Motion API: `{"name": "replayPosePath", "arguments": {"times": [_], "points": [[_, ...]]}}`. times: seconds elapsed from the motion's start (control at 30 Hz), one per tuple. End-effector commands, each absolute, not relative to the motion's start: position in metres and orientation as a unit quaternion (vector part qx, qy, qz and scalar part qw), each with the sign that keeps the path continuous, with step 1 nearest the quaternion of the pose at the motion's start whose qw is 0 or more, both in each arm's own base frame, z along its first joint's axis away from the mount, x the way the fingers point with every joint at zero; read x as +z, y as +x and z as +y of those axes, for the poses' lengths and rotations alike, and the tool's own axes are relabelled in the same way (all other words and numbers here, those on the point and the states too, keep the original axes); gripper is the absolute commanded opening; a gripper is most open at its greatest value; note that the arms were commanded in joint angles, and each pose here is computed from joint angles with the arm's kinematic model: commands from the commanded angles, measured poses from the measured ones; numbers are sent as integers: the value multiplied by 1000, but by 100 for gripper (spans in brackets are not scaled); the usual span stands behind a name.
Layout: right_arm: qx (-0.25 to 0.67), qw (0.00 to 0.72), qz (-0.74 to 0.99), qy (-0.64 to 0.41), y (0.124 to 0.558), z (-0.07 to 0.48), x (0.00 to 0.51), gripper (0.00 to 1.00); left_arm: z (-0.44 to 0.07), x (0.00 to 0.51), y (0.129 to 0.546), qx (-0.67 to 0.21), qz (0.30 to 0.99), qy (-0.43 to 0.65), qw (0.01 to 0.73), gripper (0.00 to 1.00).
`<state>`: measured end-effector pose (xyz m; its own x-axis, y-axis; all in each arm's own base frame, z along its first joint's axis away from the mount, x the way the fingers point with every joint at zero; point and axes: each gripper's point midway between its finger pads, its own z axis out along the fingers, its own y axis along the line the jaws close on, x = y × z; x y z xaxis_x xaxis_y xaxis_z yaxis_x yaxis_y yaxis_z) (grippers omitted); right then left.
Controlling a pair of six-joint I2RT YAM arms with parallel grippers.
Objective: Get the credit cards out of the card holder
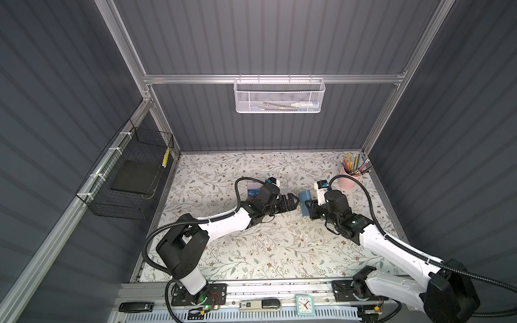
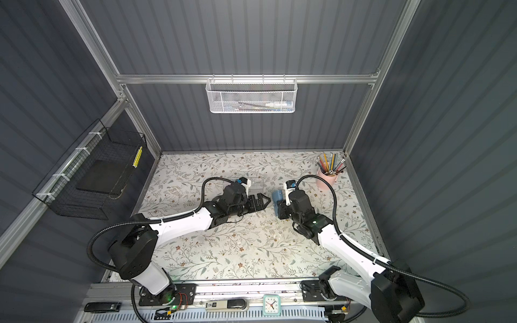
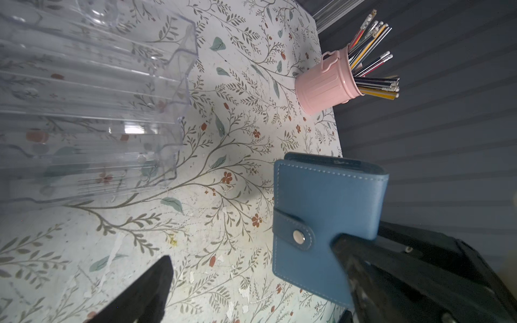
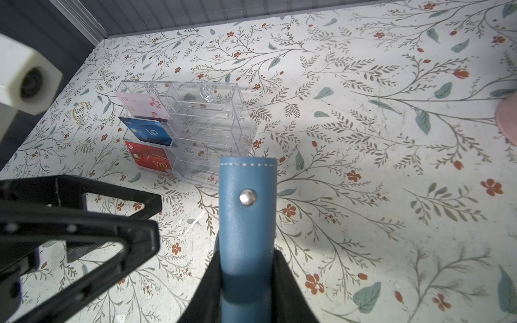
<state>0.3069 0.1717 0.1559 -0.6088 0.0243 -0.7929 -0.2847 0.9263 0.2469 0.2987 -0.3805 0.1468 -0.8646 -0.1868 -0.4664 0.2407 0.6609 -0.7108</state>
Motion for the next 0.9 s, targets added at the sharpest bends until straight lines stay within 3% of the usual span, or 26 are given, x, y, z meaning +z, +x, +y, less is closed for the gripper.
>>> {"name": "replayPosePath", "arguments": {"times": [0.0, 0.87], "points": [[192, 467, 860, -73, 310, 175, 175, 0, -391, 141, 296, -420, 872, 15, 251, 95], [203, 454, 864, -77, 310, 181, 169, 0, -402, 148, 297, -424, 863, 18, 273, 88]]}}
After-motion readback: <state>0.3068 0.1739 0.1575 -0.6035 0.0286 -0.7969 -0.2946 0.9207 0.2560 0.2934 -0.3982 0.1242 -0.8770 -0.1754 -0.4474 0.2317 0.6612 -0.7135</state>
